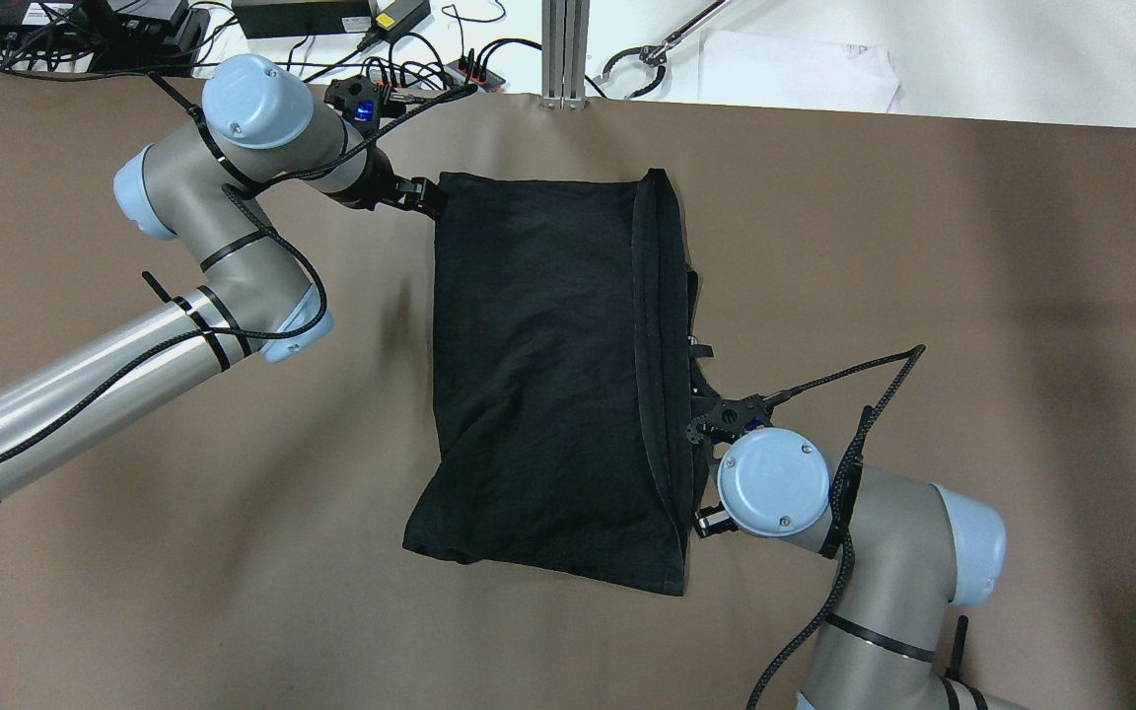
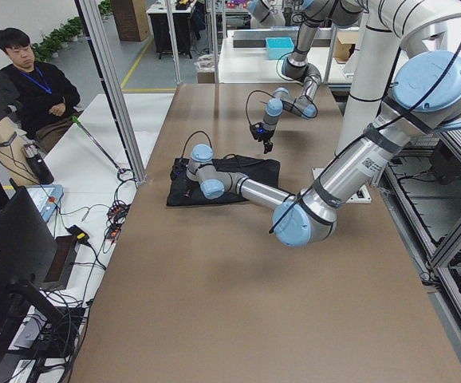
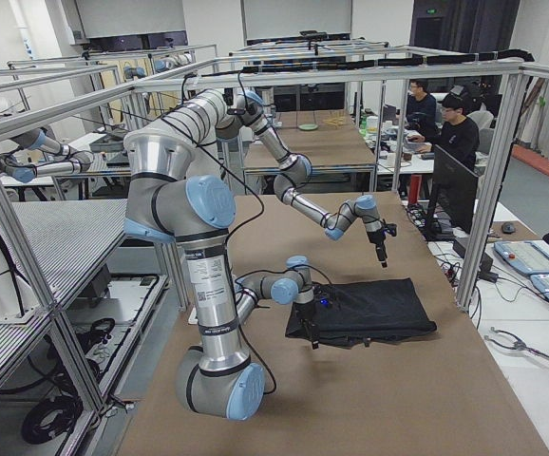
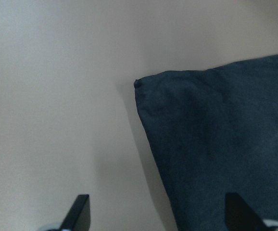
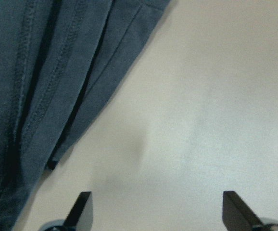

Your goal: Fold clothes

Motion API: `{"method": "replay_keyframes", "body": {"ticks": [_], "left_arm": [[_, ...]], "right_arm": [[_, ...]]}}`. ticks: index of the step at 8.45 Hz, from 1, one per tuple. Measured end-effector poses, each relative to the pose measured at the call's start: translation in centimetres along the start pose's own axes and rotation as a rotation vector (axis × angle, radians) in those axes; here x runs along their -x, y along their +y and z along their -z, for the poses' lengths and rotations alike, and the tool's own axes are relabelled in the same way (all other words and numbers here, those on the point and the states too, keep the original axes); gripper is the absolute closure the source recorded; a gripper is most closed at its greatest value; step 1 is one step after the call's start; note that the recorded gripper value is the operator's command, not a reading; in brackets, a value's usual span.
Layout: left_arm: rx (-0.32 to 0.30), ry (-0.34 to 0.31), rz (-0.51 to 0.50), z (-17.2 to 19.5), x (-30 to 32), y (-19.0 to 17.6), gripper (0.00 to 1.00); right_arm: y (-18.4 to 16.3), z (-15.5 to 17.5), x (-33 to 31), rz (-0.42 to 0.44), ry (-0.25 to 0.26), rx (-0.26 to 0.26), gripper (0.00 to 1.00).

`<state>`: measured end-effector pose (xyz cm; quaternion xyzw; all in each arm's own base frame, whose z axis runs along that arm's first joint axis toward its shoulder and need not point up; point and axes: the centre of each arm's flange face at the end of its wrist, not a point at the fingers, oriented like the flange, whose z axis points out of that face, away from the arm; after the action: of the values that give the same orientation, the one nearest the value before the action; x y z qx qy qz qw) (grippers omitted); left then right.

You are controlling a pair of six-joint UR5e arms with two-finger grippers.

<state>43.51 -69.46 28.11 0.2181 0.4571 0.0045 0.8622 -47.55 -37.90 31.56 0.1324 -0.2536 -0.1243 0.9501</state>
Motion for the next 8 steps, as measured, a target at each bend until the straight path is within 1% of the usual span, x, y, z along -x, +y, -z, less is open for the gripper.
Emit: {"method": "replay_keyframes", "body": {"ticks": [2,3,5,7,8], "left_arm": [[0.0,0.001,0.001,0.0,0.0,0.0,0.0],[0.0,0.0,0.001,0.0,0.0,0.0,0.0],[0.002,0.0,0.0,0.0,-0.1,0.0,0.0],[0.001,0.0,-0.001,0.0,-0.1,0.0,0.0],[0.001,0.0,-0.001,0.0,-0.1,0.0,0.0]], "right_arm": [[-2.7,2.2,0.9,-0.028,-0.027,-0.04,0.05],[-4.1,2.5,1.8,-0.039,-0.032,-0.05,0.06],[-6.1,2.5,3.6,-0.095,-0.035,-0.054,0.08],[-6.2,2.4,5.1,-0.15,-0.044,-0.048,0.27],[-5.6,2.2,5.9,-0.167,-0.049,-0.04,0.33]]}}
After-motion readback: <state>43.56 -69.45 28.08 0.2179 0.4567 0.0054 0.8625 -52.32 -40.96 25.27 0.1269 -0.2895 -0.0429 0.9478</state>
